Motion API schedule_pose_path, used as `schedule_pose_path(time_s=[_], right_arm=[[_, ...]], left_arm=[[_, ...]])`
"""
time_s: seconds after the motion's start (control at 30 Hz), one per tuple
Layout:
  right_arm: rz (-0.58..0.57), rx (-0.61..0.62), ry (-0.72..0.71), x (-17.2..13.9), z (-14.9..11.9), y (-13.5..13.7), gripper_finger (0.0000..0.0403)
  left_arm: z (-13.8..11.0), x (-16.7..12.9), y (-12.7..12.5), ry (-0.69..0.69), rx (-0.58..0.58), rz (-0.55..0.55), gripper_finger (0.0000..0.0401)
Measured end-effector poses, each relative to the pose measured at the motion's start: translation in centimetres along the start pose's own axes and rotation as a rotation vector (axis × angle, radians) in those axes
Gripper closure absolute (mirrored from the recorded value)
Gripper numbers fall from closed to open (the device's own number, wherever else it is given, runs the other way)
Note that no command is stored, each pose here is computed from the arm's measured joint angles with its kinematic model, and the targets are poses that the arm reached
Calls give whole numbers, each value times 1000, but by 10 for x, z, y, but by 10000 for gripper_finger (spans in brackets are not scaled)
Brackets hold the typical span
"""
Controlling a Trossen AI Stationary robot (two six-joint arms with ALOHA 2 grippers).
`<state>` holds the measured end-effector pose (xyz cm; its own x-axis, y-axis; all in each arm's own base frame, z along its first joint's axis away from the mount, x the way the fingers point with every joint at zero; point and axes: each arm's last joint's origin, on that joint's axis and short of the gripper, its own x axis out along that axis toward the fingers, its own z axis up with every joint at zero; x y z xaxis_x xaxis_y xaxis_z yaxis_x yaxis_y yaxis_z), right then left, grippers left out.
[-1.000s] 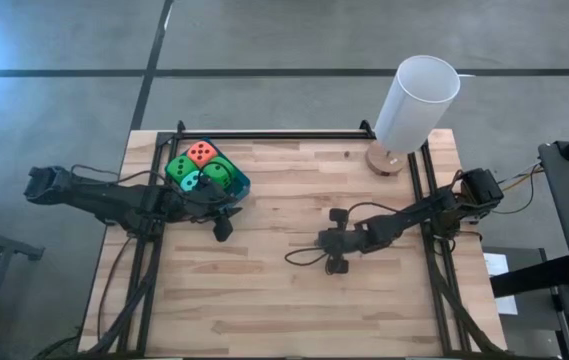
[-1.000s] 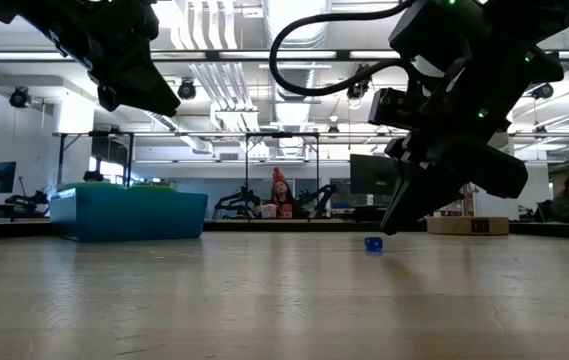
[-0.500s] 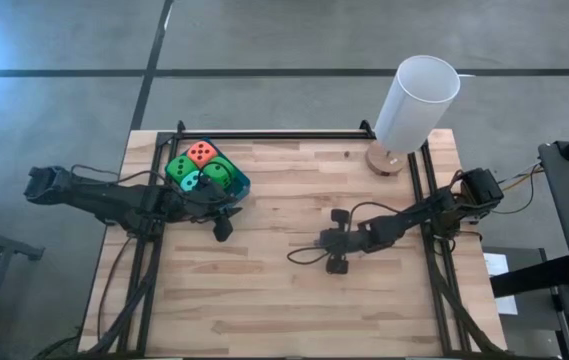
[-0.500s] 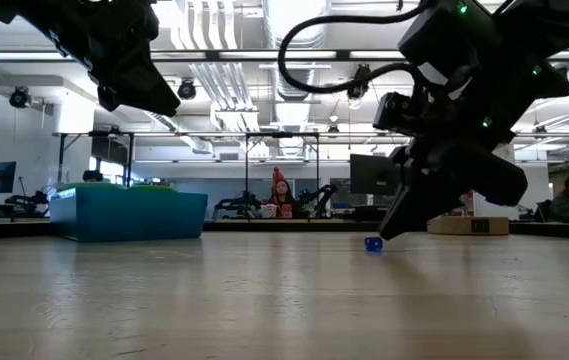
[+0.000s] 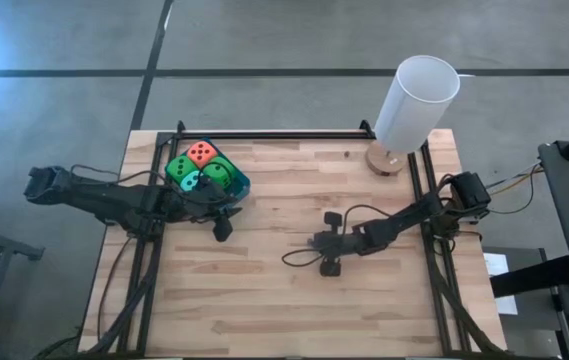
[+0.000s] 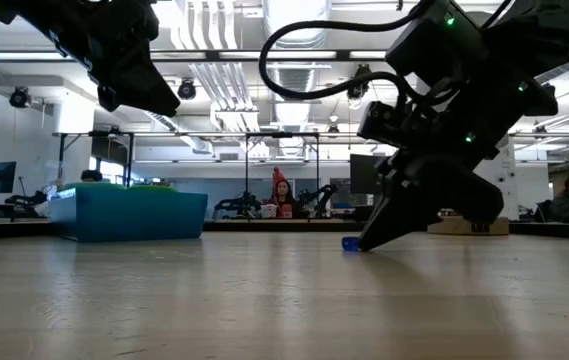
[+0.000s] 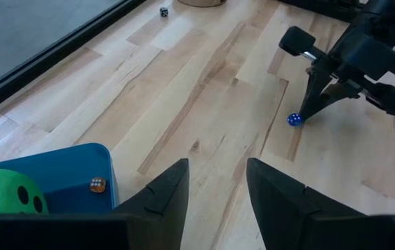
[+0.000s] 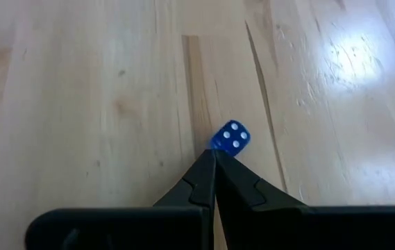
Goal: Pick & Place Dice
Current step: Put the small blue dice into the blue bin
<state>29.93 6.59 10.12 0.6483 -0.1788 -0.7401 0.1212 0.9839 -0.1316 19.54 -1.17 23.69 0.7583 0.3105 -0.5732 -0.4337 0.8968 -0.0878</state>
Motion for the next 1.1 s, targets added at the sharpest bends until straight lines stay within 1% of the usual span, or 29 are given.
schedule_pose_path(time_s=[0.2,0.33,0.43,0.57,0.67,0.8,0.93,1.1], right_arm=[[20,10,-52,0,8,2,394],[26,1,-87,5,10,4,394],[27,-7,-116,12,17,8,394],[22,-47,-108,25,22,14,394],[25,-70,-124,32,31,18,394],[24,-108,-129,38,40,22,394],[26,-112,-145,35,46,23,394],[24,-98,-183,22,52,19,394]], left_arm=[[0,0,0,0,0,0,247],[0,0,0,0,0,0,252],[0,0,0,0,0,-1,254],[0,0,0,0,0,0,251],[0,0,0,0,0,-1,247],[0,0,0,1,0,-1,247],[0,0,0,5,2,-2,252],[-1,2,-1,14,4,-6,255]])
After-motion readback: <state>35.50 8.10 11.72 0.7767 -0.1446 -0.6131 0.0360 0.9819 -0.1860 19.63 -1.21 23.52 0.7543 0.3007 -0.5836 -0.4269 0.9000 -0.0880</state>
